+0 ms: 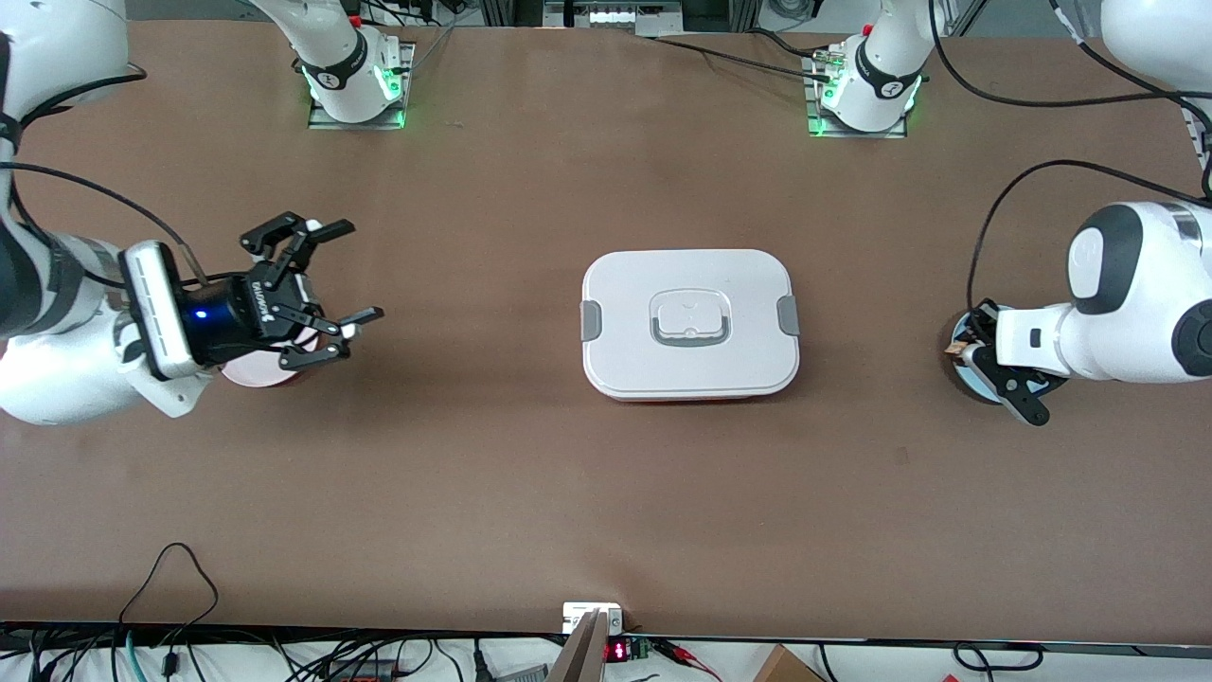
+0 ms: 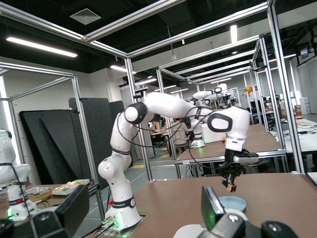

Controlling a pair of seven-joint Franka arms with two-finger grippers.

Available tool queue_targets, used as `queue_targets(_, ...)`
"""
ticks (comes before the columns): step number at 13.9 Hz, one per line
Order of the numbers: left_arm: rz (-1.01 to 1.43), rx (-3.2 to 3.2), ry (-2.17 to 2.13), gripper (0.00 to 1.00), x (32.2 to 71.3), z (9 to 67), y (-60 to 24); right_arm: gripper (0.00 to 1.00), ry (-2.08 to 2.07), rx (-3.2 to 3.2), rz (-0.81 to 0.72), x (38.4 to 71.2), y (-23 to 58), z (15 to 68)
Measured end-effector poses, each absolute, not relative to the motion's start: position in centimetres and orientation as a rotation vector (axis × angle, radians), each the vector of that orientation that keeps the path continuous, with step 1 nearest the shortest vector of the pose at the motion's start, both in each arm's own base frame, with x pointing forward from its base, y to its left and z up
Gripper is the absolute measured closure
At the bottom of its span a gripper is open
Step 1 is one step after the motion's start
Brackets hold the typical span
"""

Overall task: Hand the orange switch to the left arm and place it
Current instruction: 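Lower the switch into the blue dish while the right gripper withdraws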

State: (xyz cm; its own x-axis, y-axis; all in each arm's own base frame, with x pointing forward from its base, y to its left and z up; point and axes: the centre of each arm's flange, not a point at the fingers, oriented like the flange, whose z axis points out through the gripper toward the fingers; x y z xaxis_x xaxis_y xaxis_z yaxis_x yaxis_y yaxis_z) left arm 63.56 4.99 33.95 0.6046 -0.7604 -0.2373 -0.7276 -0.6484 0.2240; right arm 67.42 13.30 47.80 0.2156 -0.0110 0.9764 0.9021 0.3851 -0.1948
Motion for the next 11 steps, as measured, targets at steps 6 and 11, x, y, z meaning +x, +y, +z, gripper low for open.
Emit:
queue_targets(6, -0.564, 2.454, -1.886, 0.66, 64.2, 27.2, 8.8, 0.0, -1.27, -1.088, -0.662, 65.3, 6.8, 52.1)
queue_targets(11, -0.471, 2.311, -2.021, 0.66, 62.4, 22.8, 15.6, 0.0, -1.433, -1.467, -0.427, 60.2, 4.0, 60.6)
